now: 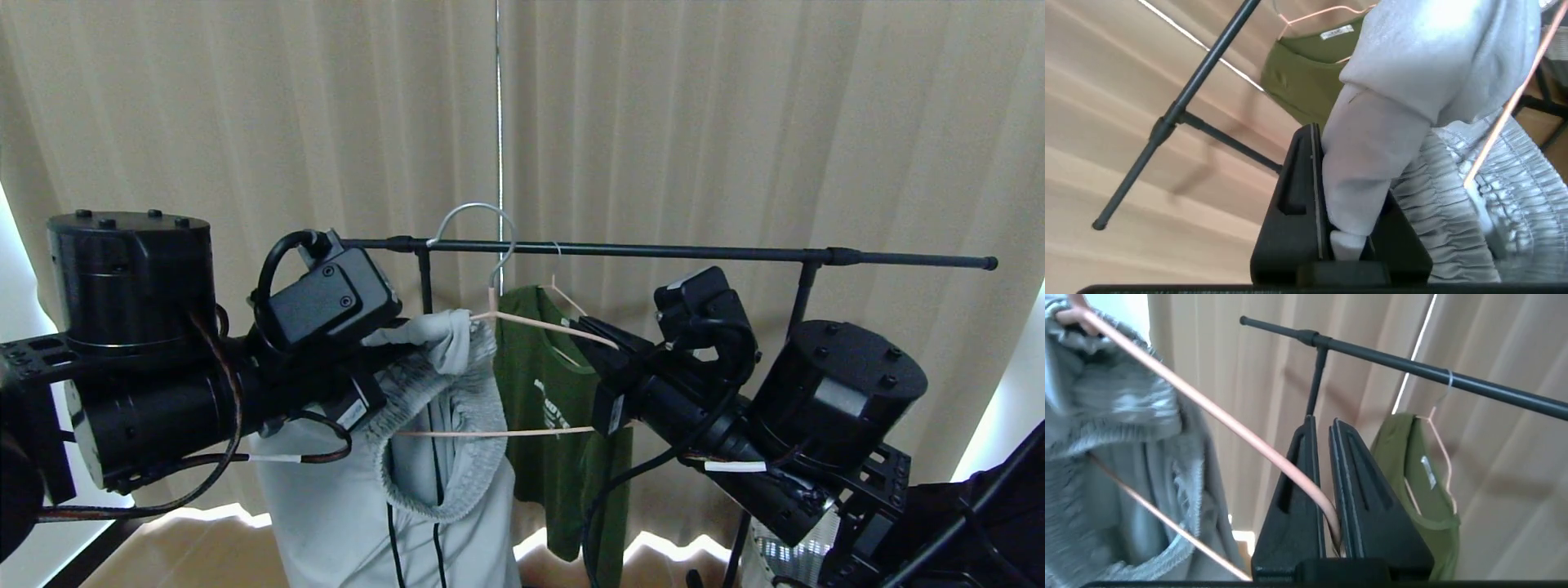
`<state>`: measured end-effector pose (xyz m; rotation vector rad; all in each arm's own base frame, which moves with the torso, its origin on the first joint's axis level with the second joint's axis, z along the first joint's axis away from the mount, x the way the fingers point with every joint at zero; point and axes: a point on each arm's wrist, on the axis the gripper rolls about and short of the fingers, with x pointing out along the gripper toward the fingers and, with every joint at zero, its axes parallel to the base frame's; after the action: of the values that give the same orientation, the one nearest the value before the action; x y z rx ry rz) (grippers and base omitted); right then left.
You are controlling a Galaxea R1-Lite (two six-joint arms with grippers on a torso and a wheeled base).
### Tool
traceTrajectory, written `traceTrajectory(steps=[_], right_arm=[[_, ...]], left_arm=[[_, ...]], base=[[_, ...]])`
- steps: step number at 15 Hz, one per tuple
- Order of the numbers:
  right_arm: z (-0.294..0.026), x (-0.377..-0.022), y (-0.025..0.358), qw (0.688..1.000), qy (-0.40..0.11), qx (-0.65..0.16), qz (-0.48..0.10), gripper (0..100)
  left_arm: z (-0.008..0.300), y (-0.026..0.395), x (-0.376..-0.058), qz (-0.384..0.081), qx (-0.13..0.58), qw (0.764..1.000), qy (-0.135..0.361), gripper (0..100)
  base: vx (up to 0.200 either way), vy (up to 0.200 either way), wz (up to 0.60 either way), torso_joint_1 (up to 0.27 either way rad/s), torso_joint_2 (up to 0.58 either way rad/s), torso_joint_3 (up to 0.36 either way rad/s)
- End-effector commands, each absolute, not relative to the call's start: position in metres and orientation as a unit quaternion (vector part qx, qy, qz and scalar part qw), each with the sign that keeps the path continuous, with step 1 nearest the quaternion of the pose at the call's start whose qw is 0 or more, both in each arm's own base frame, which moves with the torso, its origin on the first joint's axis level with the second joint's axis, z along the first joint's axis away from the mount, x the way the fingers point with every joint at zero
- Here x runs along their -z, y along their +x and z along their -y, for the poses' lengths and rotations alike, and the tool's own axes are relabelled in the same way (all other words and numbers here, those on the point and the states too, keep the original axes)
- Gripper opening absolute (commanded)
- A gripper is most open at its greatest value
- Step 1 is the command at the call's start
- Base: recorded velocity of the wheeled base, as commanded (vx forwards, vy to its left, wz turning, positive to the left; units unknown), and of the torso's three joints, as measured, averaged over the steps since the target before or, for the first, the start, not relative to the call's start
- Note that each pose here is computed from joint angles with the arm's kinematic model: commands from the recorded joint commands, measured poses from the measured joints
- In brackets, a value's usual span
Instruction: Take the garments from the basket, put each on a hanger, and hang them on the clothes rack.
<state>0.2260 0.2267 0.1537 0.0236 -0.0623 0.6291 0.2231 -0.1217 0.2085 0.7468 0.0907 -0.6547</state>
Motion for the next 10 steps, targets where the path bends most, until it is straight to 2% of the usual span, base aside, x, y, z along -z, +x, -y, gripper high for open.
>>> traceTrajectory(steps=[1,3,4,7,10], right_arm=[[-0.226,-0.153,0.226,0.951,0.007,-0.309,0.03,0],[-0.226,-0.152,0.226,0.951,0.003,-0.309,0.028,0],[-0.226,-0.151,0.227,0.951,0.002,-0.307,0.027,100],[-0.217,-0.148,0.241,0.959,-0.011,-0.282,0.031,100],[-0.214,-0.147,0.242,0.959,-0.001,-0.278,0.055,100]], left_arm=[[0.122,0.223,-0.209,-0.039,0.313,0.879,0.357,0],[0.122,0.223,-0.207,-0.027,0.309,0.882,0.354,0],[0.121,0.223,-0.205,-0.015,0.298,0.887,0.351,0],[0.111,0.23,-0.197,-0.05,0.251,0.9,0.352,0],[0.108,0.235,-0.19,-0.098,0.179,0.931,0.303,0]], base=[[0.0,0.0,0.0,0.0,0.0,0.0],[0.0,0.0,0.0,0.0,0.0,0.0],[0.0,0.0,0.0,0.0,0.0,0.0],[0.0,0.0,0.0,0.0,0.0,0.0],[0.0,0.0,0.0,0.0,0.0,0.0]])
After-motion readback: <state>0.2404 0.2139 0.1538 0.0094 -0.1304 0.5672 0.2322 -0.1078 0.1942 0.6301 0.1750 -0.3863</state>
